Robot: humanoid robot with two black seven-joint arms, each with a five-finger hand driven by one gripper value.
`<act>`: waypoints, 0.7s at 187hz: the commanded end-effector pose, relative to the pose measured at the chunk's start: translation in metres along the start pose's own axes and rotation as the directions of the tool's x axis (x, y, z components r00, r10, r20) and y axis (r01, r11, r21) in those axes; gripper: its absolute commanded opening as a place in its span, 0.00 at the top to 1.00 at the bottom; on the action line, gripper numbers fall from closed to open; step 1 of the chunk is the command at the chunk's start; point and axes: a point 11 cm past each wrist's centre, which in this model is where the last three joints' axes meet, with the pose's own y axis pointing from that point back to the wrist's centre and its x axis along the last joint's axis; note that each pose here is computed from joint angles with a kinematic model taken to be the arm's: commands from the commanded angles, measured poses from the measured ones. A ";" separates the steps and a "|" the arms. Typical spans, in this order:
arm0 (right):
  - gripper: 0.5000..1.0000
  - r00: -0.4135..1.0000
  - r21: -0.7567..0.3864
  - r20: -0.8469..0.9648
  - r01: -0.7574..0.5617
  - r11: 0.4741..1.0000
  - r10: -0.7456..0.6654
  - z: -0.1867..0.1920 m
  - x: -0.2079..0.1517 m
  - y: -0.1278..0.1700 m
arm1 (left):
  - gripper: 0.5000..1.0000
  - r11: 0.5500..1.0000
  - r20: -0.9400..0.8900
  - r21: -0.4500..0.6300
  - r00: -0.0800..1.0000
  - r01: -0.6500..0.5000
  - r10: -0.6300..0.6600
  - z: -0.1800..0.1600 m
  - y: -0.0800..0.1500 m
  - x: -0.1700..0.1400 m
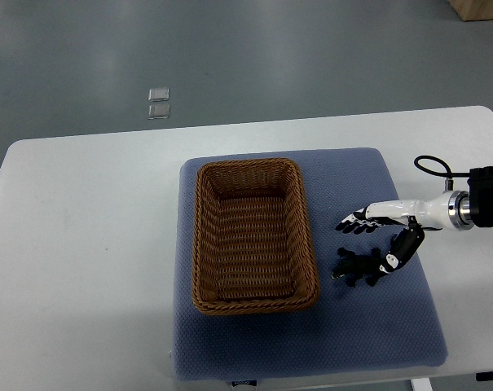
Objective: Place crocodile in brown basket with right hand
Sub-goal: 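Close the right hand's fingers around the crocodile's body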
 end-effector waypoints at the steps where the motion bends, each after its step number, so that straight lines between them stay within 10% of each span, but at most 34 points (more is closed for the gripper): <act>1: 0.14 1.000 -0.006 0.000 -0.007 1.000 0.007 0.003 -0.003 -0.003 | 0.00 1.000 0.000 0.000 1.000 0.000 0.000 0.000 0.000 0.000; 131: 0.15 0.999 -0.054 -0.014 -0.037 0.998 0.036 0.020 -0.016 -0.010 | 0.00 1.000 -0.001 0.000 1.000 -0.002 0.002 0.000 0.000 0.001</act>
